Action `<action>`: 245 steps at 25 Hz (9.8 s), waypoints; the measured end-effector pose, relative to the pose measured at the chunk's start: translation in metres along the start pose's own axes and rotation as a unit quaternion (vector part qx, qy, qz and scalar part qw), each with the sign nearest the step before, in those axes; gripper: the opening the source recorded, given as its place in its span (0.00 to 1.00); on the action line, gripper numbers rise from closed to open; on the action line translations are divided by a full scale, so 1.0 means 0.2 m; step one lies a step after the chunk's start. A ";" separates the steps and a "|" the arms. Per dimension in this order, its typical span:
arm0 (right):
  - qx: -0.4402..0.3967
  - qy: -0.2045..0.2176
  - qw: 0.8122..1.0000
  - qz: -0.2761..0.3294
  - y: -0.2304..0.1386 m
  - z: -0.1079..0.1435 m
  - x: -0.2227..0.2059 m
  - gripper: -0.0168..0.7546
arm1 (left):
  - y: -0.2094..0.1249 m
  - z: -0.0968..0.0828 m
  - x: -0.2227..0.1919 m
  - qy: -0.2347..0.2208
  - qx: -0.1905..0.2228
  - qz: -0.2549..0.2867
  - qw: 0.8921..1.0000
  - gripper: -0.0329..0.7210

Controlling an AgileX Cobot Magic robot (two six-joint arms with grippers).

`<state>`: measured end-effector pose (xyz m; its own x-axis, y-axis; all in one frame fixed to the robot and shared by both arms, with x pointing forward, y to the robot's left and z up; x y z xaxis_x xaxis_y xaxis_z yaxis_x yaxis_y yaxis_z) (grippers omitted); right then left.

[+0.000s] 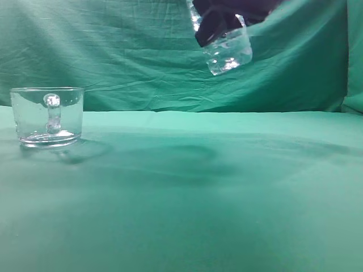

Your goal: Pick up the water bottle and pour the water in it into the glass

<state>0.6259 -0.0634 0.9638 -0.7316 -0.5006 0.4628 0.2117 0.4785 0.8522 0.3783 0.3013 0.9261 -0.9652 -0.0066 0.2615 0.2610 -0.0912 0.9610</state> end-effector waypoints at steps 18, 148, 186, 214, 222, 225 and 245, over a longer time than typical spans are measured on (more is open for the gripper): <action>0.264 -0.008 0.961 0.079 0.16 0.29 -0.44 0.34 | 0.00 0.00 0.00 0.000 0.000 0.000 1.000 0.04; -0.141 0.037 0.981 -0.126 -0.45 -0.22 0.25 0.30 | 0.00 0.00 0.00 0.001 0.000 0.000 1.000 0.04; -0.207 0.013 0.950 -0.233 -0.30 -0.32 0.28 0.89 | 0.00 0.00 0.00 0.001 0.000 0.000 1.000 0.04; 0.031 -0.070 0.937 -0.342 0.35 0.02 1.61 0.02 | 0.00 0.00 0.00 0.001 0.000 0.000 1.000 0.04; -0.100 -0.097 0.918 -0.372 0.34 -0.02 1.78 0.02 | 0.00 0.00 0.00 0.001 0.000 0.000 1.000 0.04; -0.158 -0.144 0.904 -0.370 0.30 -0.12 1.81 0.02 | 0.00 0.00 0.00 0.001 0.000 0.000 1.000 0.04; -0.215 -0.275 0.928 -0.127 -0.43 -0.23 1.52 0.02 | 0.00 0.00 0.00 0.001 0.000 0.000 1.000 0.04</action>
<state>0.4152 -0.2886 1.0422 -0.9885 -0.0568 0.1405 0.1405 0.0039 0.9901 0.3783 0.3015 0.9261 -0.9652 -0.0082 0.2615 0.2611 -0.0908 0.9610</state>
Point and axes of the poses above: a point on each arm's last joint axis where the gripper is mounted, x pointing back along that axis away from the gripper, z along the wrist's bending axis when the last joint is at zero, y = z × x, the point moved 9 cm from there along -x, pointing out along that axis toward the gripper, and after that the axes turned 4 degrees about -x, right-handed, at the moved point
